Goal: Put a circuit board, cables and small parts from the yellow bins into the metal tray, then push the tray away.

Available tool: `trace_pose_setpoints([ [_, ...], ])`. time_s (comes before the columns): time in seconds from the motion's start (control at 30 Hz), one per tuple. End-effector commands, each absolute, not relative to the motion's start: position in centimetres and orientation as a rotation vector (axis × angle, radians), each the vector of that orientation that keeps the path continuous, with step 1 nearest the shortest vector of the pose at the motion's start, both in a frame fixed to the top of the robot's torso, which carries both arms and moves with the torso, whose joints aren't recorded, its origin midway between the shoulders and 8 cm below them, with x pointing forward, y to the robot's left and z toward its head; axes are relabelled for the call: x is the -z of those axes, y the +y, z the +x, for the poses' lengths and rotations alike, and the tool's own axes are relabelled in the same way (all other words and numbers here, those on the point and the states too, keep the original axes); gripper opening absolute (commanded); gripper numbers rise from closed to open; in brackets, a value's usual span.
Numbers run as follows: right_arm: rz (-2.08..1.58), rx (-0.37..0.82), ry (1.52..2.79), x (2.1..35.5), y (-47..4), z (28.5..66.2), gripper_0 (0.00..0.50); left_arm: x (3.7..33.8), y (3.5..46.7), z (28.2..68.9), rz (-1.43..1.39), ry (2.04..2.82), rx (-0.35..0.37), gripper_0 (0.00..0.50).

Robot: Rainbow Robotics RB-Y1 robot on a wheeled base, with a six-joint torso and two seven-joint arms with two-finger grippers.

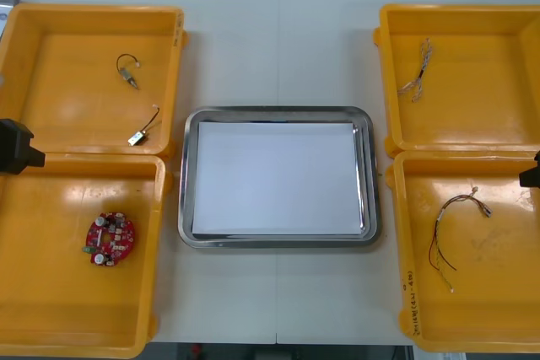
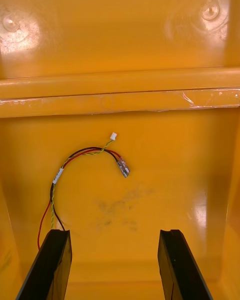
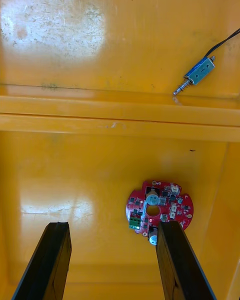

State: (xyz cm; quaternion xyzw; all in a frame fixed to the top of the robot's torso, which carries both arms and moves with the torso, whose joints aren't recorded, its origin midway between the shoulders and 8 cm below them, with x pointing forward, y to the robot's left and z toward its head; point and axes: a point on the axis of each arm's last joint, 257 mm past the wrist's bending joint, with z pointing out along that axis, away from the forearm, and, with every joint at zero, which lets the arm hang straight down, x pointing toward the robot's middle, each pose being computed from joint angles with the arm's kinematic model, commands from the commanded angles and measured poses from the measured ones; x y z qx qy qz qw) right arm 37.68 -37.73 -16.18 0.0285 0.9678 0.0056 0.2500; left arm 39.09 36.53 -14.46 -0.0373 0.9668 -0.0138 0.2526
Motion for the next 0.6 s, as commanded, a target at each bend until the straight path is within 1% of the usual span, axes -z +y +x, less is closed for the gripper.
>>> trace_pose_setpoints([
  [0.03,0.086,-0.034,2.641,16.58,-36.79,37.12,0.500,13.17,36.88,39.00,-0.010,2.598,-0.002,0.500],
  [0.6,0.086,-0.034,2.641,16.58,-36.79,37.12,0.500,13.17,36.88,39.00,-0.010,2.598,-0.002,0.500],
])
